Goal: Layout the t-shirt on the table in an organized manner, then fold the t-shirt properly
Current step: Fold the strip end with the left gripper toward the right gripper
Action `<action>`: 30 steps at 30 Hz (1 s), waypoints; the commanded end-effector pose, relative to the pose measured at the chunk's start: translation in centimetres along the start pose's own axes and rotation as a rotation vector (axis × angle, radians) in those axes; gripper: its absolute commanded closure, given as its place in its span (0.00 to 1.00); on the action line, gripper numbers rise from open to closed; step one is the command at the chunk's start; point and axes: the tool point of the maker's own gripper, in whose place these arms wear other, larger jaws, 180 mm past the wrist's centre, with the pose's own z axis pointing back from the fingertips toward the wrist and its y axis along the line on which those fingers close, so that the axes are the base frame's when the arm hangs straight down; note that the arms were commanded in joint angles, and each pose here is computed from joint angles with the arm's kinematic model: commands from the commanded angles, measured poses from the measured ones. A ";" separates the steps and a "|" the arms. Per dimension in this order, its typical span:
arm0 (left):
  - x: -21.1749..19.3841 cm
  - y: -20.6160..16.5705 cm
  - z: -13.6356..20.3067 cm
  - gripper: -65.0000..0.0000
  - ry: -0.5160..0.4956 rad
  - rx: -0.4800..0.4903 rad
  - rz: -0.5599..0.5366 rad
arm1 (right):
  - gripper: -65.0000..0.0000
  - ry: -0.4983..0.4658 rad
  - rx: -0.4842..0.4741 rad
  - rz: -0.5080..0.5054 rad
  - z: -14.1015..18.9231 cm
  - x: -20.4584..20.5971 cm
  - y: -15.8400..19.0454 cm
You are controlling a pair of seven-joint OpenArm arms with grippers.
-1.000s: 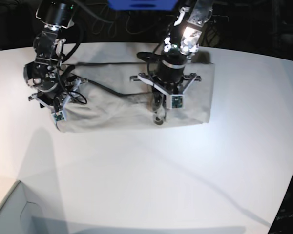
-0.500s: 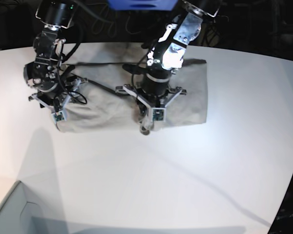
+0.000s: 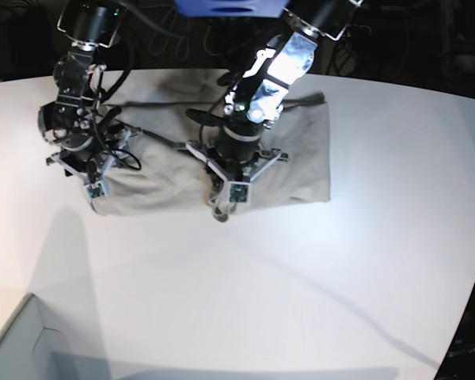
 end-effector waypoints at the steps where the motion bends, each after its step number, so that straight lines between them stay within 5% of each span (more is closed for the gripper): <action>1: 1.9 -0.9 -0.1 0.87 -0.055 -0.017 0.008 | 0.45 0.067 -0.022 0.020 0.0 -1.2 -0.5; 5: 2.5 -1.9 0.2 0.62 -0.072 -0.030 0.032 | 0.45 0.067 -0.022 0.020 0.0 -1.2 -0.5; 9: 4.5 -2.7 1.7 0.62 -0.133 -0.060 0.049 | 0.45 0.067 -0.020 0.019 0.0 -1.2 -0.4; 15: 6.3 3.0 4.5 0.62 -0.212 0.025 0.047 | 0.45 0.067 -0.022 0.020 0.0 -1.2 -0.5; 22: 2.0 8.4 4.4 0.62 -0.108 0.134 0.007 | 0.45 0.056 -0.021 0.017 -0.1 -0.6 -0.5; 30: -3.2 2.4 2.8 0.62 0.025 0.001 -0.070 | 0.45 0.054 -0.024 0.019 -0.1 -0.5 -0.6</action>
